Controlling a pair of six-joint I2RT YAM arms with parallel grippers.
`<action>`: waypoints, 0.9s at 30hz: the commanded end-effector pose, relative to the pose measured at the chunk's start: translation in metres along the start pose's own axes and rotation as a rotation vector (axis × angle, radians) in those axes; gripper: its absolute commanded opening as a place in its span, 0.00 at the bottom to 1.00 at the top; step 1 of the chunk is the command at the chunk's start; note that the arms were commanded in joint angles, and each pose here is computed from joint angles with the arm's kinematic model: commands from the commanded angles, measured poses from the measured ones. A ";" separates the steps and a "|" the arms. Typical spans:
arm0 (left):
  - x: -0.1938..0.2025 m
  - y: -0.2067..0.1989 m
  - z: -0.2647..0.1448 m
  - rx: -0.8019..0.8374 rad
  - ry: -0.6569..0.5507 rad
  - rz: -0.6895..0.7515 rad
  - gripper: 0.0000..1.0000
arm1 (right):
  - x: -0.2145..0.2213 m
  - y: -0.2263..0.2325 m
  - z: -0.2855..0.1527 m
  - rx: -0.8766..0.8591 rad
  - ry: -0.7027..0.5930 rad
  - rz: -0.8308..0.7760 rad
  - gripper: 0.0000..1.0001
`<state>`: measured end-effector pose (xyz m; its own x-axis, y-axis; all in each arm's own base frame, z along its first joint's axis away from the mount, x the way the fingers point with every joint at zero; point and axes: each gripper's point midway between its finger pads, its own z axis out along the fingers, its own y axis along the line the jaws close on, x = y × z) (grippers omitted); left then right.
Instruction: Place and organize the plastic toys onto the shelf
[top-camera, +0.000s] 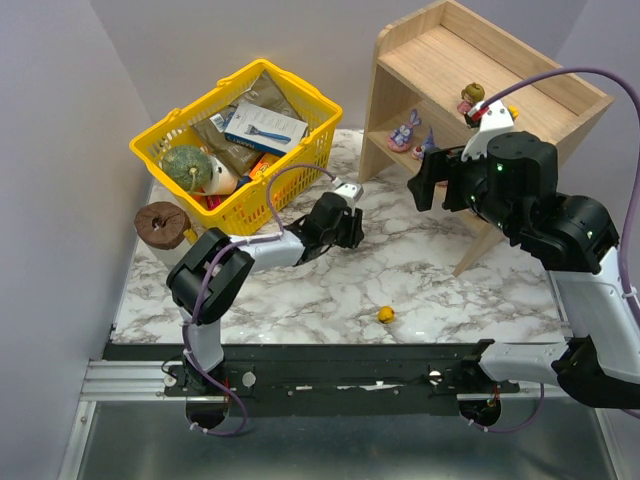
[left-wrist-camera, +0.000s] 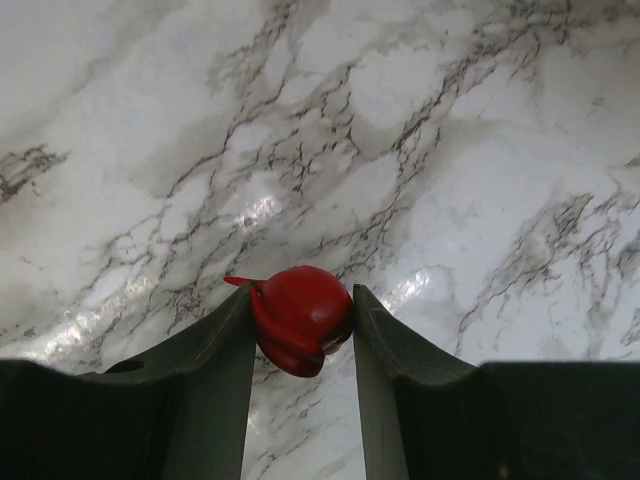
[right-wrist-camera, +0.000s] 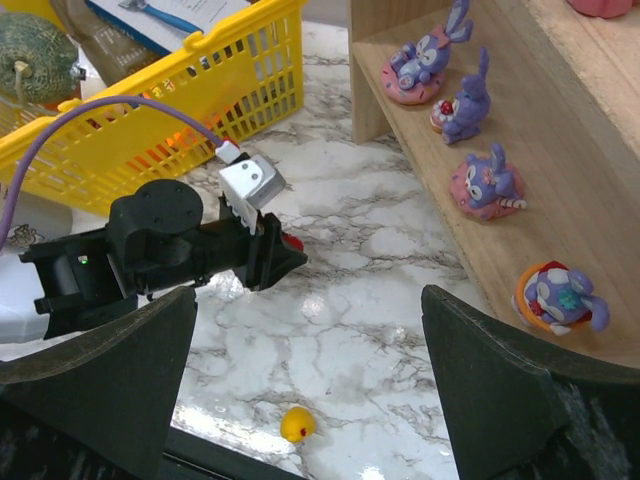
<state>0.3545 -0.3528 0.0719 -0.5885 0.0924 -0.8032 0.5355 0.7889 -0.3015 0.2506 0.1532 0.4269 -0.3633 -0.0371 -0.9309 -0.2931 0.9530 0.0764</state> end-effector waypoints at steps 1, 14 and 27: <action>-0.052 -0.010 -0.016 -0.056 -0.042 -0.047 0.02 | -0.002 -0.013 -0.006 0.047 0.009 0.020 1.00; -0.173 -0.038 -0.102 -0.158 -0.039 -0.287 0.00 | -0.014 0.014 0.005 -0.148 -0.135 -0.117 1.00; -0.252 -0.088 -0.207 0.044 -0.211 -0.403 0.00 | -0.028 0.082 0.026 -0.478 -0.329 -0.262 0.96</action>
<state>0.3563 -0.3298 0.3697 -0.6156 -0.2974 -0.7298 0.2949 0.7718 -0.5633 0.2601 0.2155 0.4173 -0.1285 -0.1361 -0.9823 -0.6355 0.7717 -0.0238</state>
